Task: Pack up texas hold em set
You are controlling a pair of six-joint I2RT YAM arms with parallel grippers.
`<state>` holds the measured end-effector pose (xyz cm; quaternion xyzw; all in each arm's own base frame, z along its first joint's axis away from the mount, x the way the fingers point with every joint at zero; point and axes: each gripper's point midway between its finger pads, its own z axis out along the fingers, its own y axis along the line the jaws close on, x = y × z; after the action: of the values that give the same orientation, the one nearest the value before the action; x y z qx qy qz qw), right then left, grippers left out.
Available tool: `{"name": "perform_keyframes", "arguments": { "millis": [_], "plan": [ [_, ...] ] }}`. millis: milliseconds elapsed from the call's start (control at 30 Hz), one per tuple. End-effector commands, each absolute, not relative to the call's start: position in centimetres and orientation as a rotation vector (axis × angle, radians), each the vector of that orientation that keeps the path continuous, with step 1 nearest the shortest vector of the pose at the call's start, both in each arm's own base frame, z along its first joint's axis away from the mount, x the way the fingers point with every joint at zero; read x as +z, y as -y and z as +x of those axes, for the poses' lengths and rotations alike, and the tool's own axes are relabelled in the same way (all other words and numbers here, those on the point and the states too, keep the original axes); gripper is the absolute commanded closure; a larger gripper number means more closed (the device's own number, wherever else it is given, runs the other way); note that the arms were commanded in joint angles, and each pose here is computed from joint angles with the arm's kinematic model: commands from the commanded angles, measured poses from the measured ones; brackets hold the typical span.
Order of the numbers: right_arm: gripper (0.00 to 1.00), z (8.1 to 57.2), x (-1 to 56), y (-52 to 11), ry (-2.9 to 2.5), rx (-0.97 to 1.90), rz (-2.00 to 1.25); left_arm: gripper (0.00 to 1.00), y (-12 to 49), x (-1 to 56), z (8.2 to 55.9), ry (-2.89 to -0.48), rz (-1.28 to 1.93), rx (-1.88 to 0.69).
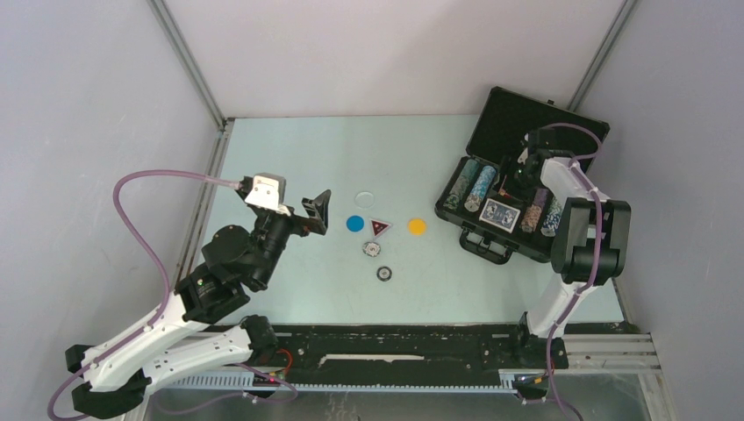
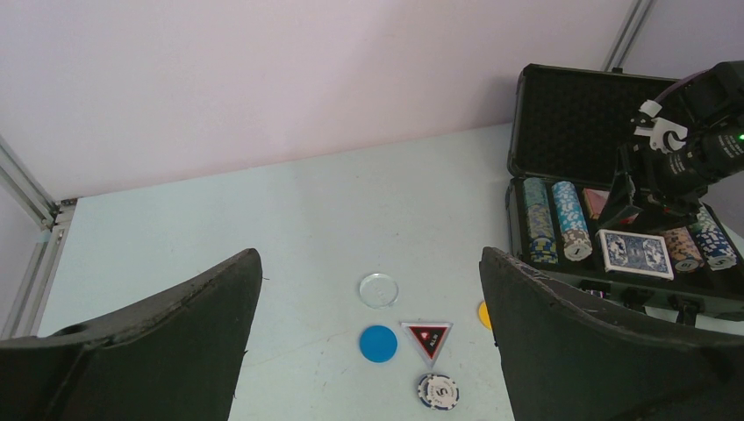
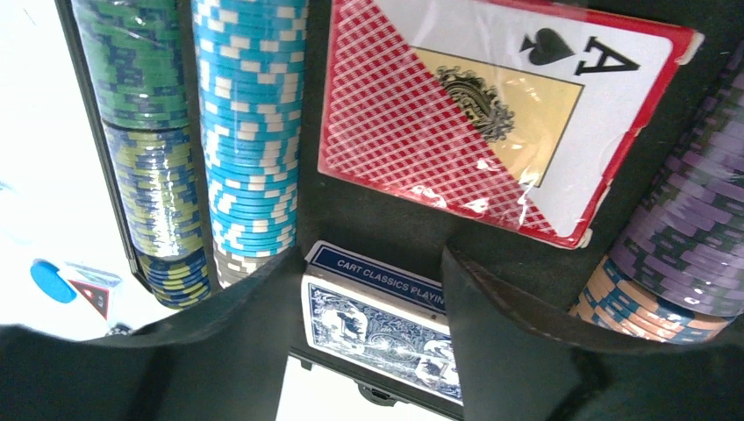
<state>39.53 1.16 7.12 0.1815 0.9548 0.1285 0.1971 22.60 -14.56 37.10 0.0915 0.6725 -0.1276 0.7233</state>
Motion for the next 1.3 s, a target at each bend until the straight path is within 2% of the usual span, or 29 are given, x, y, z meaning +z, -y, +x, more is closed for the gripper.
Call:
{"name": "perform_keyframes", "arguments": {
  "millis": [0, 267, 500, 733, 833, 900, 1067, 1167, 1267],
  "plan": [
    [0.26, 36.3, 5.3, -1.6, -2.839, 0.328, 0.435, 0.0, 14.9, 36.6, 22.8, -1.494, 0.211, -0.279],
    [0.29, 37.1, 9.6, -0.7, -2.751, 0.265, 0.452, 0.0, 15.1, 36.6, 22.8, -1.495, 0.216, -0.292],
    [0.32, 34.0, 4.5, -2.4, -2.866, 0.377, 0.505, 0.0, 14.7, 36.8, 22.7, -1.491, 0.206, -0.289],
    [0.36, 33.2, 1.5, -1.7, -2.933, 0.302, 0.549, 0.0, 14.7, 36.9, 22.6, -1.49, 0.207, -0.295],
    [0.35, 33.9, 2.2, -0.7, -2.914, 0.244, 0.556, 0.0, 14.7, 36.9, 22.6, -1.489, 0.205, -0.294],
    [0.3, 35.0, 3.6, 0.2, -2.902, 0.169, 0.523, 0.0, 14.7, 36.9, 22.6, -1.489, 0.206, -0.296],
    [0.19, 38.6, 11.4, 1.2, -2.74, 0.101, 0.453, 0.0, 14.8, 36.8, 22.7, -1.493, 0.209, -0.29],
    [0.18, 38.4, 13.3, 1.6, -2.703, 0.075, 0.455, 0.0, 14.6, 36.9, 22.6, -1.49, 0.204, -0.289],
    [0.22, 37.2, 11.9, 1.0, -2.724, 0.11, 0.467, 0.0, 14.7, 36.9, 22.6, -1.49, 0.206, -0.291]
  ]
}}
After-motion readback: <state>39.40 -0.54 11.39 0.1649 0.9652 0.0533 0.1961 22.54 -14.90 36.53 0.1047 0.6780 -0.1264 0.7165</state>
